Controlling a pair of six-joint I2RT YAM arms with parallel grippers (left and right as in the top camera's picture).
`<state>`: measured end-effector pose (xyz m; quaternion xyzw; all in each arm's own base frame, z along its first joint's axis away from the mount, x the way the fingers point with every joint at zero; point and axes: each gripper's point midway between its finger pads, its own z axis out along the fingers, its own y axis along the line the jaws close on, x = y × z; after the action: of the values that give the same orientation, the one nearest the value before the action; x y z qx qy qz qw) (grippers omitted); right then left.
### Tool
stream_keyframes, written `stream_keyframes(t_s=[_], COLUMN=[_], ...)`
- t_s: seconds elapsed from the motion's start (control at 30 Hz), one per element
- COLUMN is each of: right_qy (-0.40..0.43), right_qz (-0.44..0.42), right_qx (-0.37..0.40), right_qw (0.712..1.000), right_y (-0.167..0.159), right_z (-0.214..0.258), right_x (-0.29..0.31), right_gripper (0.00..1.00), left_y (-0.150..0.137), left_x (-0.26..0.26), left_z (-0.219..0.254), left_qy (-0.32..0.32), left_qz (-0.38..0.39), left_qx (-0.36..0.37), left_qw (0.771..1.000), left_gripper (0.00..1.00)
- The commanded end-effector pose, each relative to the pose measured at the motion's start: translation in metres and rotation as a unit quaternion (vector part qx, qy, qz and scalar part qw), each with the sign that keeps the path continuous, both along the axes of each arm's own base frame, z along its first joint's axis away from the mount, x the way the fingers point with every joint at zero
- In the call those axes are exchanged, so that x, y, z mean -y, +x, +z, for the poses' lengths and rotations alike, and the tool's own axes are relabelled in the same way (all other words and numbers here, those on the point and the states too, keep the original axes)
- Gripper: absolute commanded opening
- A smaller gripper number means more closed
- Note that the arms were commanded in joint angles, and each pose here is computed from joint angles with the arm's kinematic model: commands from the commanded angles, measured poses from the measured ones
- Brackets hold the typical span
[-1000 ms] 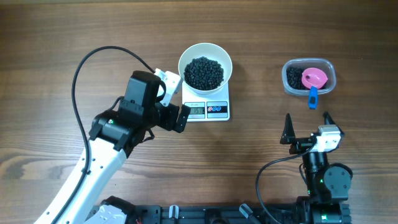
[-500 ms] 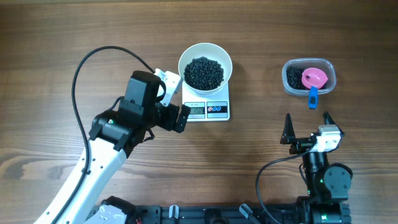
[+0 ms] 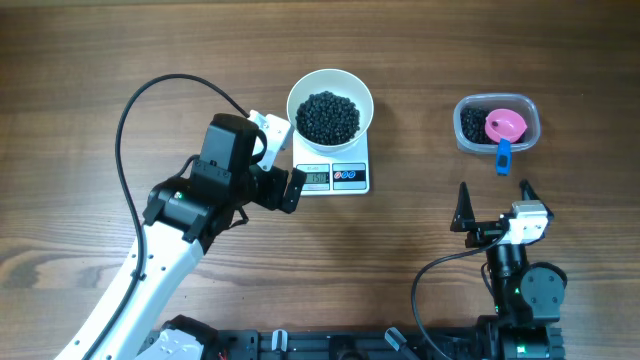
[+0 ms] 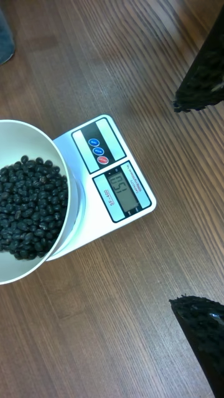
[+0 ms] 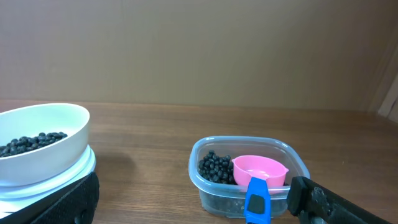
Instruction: Scoop item into bowl and weigh 150g on scale
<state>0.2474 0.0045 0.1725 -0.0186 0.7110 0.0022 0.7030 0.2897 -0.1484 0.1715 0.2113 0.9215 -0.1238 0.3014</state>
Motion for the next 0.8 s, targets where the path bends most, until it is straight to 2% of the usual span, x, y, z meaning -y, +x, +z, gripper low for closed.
stream_keyframes(t_s=[0.0, 0.77], right_qy=[-0.001, -0.001], right_qz=[0.004, 0.004], right_qx=[0.007, 0.007], right_qw=[1.0, 1.0], right_y=[-0.0007, -0.0007], right_z=[0.0029, 0.0029], right_x=[-0.0017, -0.0017], right_gripper=[1.0, 0.99], left_y=[0.001, -0.006], left_x=[-0.0014, -0.0037], left_z=[-0.0004, 0.0053], left_qy=[-0.001, -0.003], left_qz=[0.005, 0.004], left_qx=[0.0, 0.002], left_qw=[1.0, 1.0], left_gripper=[1.0, 1.0])
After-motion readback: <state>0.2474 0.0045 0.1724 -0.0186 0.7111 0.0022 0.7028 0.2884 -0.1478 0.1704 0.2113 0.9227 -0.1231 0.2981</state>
